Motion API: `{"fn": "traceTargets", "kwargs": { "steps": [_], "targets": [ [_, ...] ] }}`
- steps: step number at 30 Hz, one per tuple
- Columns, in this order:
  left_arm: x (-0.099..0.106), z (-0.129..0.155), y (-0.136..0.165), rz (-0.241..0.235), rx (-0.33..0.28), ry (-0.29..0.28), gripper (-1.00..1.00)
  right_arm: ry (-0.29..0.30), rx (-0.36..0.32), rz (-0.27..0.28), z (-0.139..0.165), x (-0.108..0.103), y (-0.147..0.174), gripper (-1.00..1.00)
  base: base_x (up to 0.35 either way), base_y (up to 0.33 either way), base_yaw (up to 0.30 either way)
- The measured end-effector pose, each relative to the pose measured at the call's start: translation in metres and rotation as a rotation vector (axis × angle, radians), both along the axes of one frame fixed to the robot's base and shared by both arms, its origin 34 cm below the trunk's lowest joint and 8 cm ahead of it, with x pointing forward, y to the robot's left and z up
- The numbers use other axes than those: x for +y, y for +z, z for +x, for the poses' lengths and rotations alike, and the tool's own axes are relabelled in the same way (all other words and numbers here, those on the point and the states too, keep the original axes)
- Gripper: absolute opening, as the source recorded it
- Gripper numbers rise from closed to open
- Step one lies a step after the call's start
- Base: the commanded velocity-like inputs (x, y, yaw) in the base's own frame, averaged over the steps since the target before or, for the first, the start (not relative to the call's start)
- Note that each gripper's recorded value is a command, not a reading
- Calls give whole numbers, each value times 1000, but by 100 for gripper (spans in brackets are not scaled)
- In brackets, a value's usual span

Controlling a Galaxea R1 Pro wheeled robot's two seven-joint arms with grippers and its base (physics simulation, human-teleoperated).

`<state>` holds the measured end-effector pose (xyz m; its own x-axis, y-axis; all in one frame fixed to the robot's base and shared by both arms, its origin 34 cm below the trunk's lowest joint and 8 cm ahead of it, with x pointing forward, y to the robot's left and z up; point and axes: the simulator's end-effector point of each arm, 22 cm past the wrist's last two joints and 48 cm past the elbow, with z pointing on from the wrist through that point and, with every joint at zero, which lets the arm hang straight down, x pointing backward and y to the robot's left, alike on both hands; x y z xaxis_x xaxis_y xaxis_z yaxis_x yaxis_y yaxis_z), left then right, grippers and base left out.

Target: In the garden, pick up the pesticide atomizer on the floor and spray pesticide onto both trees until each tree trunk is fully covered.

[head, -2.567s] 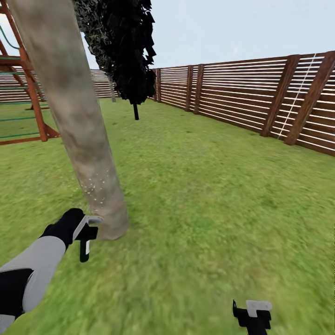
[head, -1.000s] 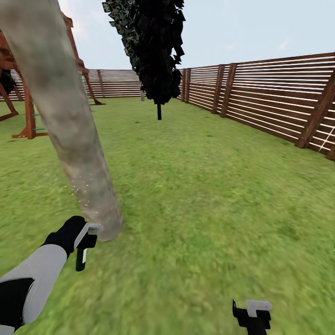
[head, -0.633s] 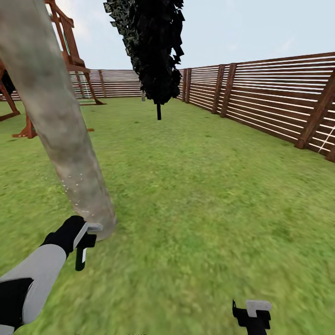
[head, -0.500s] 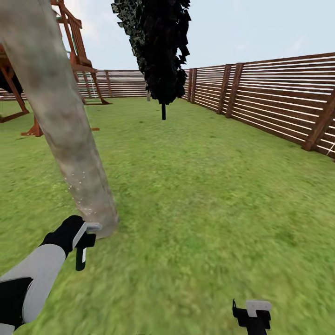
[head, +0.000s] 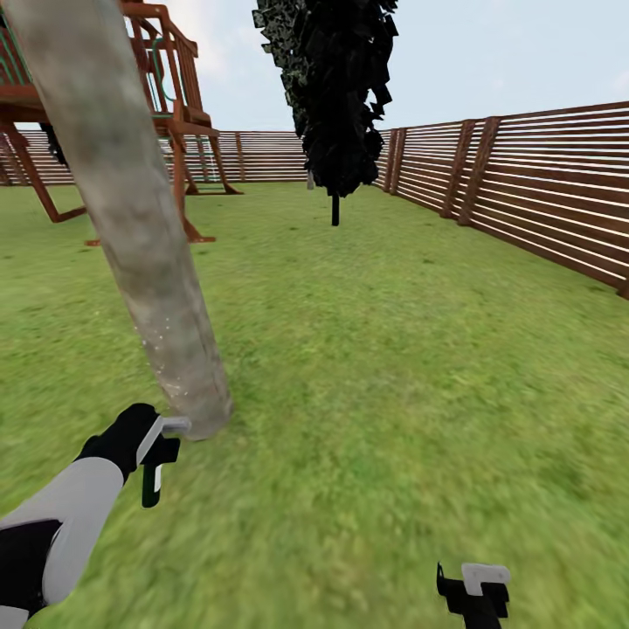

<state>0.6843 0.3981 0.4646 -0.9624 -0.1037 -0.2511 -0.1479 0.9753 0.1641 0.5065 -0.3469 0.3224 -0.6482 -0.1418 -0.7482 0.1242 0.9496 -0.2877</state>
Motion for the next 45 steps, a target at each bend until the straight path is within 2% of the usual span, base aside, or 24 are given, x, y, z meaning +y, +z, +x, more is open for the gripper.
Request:
{"fn": "traceTargets", "kwargs": {
  "steps": [9, 20, 21, 23, 24, 25, 26, 28, 31, 33, 35, 36, 39, 40, 41, 42, 43, 45],
  "targets": [
    [1, 0, 0, 1, 1, 0, -100, -2, -1, -3, 0, -1, 0, 100, 117, -241, 5],
    [-2, 2, 1, -7, -6, -1, -100, -1, -1, -1, 0, 0, 0, 100, 5, -227, 256],
    [-4, 12, 10, -12, -32, -2, -100, -2, -1, -1, 0, 0, 0, 100, 2, -13, 278],
    [-17, 24, 19, -26, -61, -11, -100, -2, -1, -2, 0, 0, 0, 100, 1, -6, 278],
    [-39, 40, 32, -41, -89, -37, -100, -3, -1, -3, 0, -1, 0, 100, 0, -1, 277],
    [-59, 63, 53, -73, -131, -45, -100, -4, -1, -3, 0, -1, 0, 100, 0, 0, 144],
    [-63, 81, 79, -64, -145, -57, -100, -4, -1, -3, 0, -2, 0, 100, 0, 0, 74],
    [-56, 90, 97, -51, -151, -53, -100, -4, -1, -4, 0, -2, 1, 100, 0, 0, 25],
    [-11, 85, 105, -10, -145, -6, -100, -4, -2, -4, 0, -2, 1, 100, 0, 0, 3],
    [-33, 89, 104, -49, -150, -19, -100, -5, -2, -5, 0, -3, 1, 100, 0, 0, 0],
    [-66, 95, 105, -76, -157, -53, -100, -5, -2, -6, 0, -3, 1, 100, 0, 0, 0],
    [-76, 102, 113, -75, -168, -70, -100, -5, -2, -6, 0, -3, 1, 100, 0, 0, 0],
    [-63, 108, 125, -53, -180, -61, -100, -5, -2, -6, 1, -3, 1, 100, 0, 0, 0],
    [-47, 107, 126, -38, -179, -45, -100, -4, -2, -6, 0, -3, 1, 100, 0, 0, 0],
    [-18, 102, 128, -33, -182, -3, -100, -4, -2, -6, 0, -3, 1, 100, 0, 0, 0],
    [10, 98, 132, 25, -174, 8, -100, -4, -2, -6, 0, -3, 1, 100, 0, 0, 0],
    [11, 99, 133, 0, -185, 23, -100, -4, -2, -6, 0, -3, 1, 100, 0, 0, 0],
    [7, 99, 132, -12, -183, 21, -100, -5, -1, -6, 0, -3, 1, 100, 0, 0, 0]
  ]
}}
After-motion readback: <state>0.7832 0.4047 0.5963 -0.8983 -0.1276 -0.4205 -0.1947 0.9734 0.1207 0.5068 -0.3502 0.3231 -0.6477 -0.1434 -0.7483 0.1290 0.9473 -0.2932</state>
